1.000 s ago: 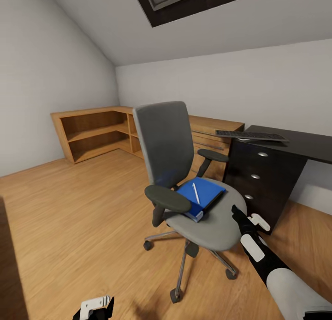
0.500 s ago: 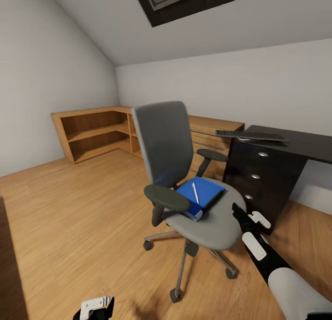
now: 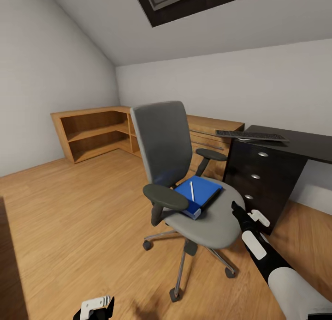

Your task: In the bedroom, organize the workspace by keeping the computer under the desk, ensuring the monitor is on the desk, placing the keyboard on the desk next to the monitor, placing the mouse on the desk next to the keyboard, moving the folder from the swivel chair onto the desk next to the mouse, stacking the notebook on top of the folder with the pen on top of the notebook, and positioning the swivel chair next to the desk.

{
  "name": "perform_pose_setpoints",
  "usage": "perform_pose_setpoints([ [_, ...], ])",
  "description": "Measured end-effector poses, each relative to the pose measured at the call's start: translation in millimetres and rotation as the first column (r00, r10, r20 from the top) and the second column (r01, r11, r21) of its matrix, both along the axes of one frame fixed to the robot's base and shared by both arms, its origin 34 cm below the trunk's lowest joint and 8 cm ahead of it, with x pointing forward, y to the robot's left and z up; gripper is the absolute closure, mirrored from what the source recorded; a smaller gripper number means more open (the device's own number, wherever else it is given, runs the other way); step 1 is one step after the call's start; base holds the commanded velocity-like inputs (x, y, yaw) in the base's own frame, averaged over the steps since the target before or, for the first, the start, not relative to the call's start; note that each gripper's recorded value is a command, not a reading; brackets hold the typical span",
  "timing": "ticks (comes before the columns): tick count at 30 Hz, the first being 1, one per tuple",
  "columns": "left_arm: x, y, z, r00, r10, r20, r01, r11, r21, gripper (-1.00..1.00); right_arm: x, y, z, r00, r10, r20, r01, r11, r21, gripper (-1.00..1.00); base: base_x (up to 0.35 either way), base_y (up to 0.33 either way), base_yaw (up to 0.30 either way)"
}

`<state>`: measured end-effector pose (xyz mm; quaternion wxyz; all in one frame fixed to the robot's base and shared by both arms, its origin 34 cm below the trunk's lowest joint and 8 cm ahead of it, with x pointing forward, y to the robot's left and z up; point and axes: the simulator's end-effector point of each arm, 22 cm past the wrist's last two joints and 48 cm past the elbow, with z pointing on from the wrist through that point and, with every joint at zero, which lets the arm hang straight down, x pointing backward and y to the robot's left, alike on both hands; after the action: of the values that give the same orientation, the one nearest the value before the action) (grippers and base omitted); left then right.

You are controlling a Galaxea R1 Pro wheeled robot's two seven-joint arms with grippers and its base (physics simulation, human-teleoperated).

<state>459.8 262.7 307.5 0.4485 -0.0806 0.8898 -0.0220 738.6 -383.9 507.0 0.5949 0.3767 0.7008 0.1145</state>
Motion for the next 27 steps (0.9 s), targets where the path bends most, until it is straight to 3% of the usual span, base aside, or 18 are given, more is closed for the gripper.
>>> perform_pose_setpoints([
  [6, -0.2, 0.7, -0.2, 1.000, 0.000, -0.001, 0.000, 1.000, 0.001, -1.00, -0.1, 1.0, -1.0, 1.000, 0.002, -0.002, -0.002, 1.000, -0.001, -1.00, -0.053, 0.000, 0.000],
  [17, -0.1, 1.3, -0.3, 1.000, 0.001, -0.001, -0.001, 1.000, 0.002, -1.00, -0.4, 2.2, -2.4, 1.000, 0.002, -0.003, -0.002, 1.000, -0.002, -1.00, -0.261, 0.000, 0.000],
  [27, 0.0, 1.3, 0.0, 1.000, 0.002, 0.000, -0.002, 1.000, 0.001, -1.00, -0.1, 6.0, -2.9, 1.000, 0.007, -0.003, -0.007, 1.000, 0.000, -1.00, -0.040, 0.028, 0.000],
])
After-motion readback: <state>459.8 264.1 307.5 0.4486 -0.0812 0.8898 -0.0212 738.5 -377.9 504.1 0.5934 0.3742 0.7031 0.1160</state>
